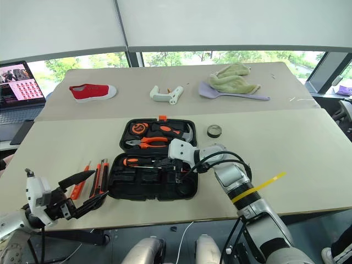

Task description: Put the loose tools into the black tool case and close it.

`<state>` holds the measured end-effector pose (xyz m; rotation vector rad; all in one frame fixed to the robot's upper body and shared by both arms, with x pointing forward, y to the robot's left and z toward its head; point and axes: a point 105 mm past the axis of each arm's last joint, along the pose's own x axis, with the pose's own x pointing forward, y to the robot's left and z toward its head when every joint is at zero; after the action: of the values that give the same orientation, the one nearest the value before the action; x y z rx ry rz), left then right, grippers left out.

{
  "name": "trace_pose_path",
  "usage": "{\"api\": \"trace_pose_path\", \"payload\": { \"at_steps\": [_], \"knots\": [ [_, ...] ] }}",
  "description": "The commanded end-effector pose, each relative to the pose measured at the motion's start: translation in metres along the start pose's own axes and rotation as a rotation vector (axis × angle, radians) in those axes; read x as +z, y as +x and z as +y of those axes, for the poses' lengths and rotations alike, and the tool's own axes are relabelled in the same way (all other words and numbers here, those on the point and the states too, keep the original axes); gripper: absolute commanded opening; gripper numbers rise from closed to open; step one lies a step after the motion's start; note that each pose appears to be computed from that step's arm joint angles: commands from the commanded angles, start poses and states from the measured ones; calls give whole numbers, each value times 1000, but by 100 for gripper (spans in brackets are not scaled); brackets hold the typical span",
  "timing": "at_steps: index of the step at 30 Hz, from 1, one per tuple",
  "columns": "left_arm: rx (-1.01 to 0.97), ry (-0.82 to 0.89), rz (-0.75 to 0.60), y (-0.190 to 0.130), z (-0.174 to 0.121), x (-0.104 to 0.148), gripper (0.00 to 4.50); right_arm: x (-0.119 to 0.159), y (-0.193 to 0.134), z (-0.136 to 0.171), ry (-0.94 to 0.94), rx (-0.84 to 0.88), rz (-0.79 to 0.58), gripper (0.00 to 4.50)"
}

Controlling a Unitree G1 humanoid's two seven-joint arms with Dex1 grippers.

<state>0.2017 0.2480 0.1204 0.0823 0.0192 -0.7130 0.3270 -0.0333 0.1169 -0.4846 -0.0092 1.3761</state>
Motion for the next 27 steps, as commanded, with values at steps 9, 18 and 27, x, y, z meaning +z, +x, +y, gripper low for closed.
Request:
{"api": "trace_pose_path", "payload": {
  "at_steps": [9,18,27],
  "knots": [
    [663,-133,316,-158,55,-31,450,12,-136,19,-30,-176,-255,358],
    [584,-279,314,-134,52,-20,450,9,-151,46,23,-171,-315,446],
    [478,-296,394,-35,52,-7,450,44,-123,44,-40,-91,-422,446]
  ]
}}
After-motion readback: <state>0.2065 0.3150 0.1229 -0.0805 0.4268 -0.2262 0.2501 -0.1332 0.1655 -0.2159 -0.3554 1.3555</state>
